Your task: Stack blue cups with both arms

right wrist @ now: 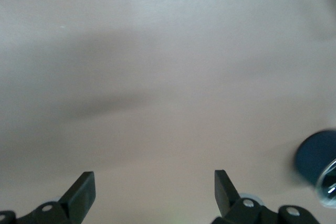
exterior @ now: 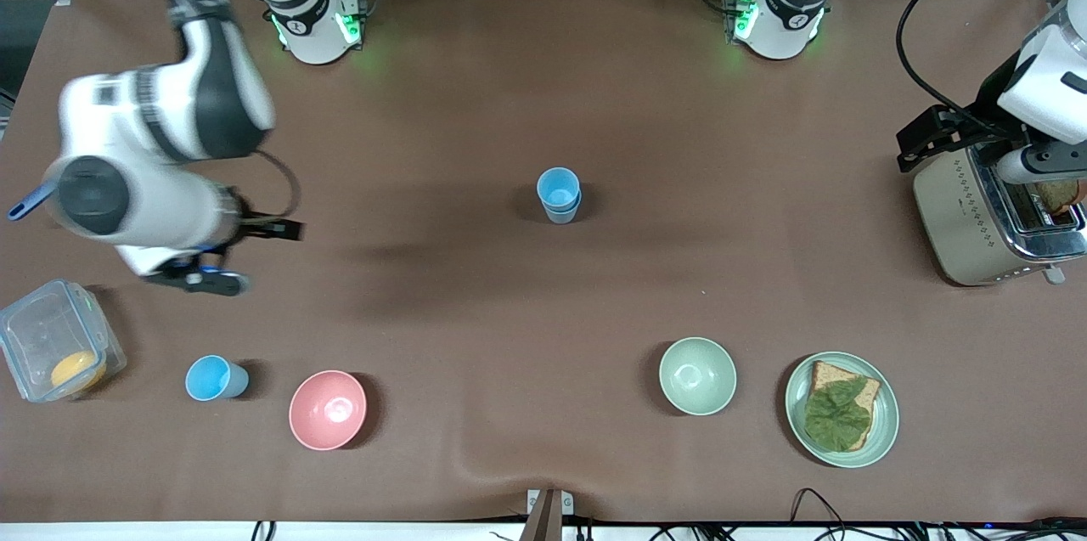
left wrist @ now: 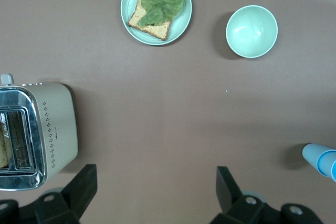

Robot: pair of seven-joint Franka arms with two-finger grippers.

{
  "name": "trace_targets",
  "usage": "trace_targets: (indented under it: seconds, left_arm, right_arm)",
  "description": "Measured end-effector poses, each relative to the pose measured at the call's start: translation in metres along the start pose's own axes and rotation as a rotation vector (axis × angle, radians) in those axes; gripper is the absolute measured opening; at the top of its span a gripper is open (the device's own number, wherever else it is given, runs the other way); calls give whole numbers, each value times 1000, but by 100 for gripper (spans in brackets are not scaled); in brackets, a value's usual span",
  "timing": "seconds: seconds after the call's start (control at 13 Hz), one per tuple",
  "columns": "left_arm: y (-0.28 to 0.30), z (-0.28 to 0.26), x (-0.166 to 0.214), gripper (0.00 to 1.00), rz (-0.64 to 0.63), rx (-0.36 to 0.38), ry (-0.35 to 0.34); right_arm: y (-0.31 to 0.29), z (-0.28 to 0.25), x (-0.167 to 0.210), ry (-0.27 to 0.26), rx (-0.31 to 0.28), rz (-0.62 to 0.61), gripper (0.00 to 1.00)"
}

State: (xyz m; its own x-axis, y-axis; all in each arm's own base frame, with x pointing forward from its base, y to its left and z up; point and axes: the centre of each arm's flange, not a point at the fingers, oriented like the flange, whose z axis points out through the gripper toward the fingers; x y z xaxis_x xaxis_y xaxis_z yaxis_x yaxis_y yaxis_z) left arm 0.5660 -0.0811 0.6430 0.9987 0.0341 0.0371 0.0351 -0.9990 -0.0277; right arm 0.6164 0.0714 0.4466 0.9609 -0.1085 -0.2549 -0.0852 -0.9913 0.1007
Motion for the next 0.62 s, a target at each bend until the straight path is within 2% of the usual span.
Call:
trace_targets:
  seconds: [0.31,0.62]
  left_arm:
    - [3,2,0,100,9,0,-3]
    - [2,14,6,100,9,-2,-26]
  right_arm:
    - [59,-56,-29,75,44,-131,100]
    - [71,-93,-62,118,69,-174,100]
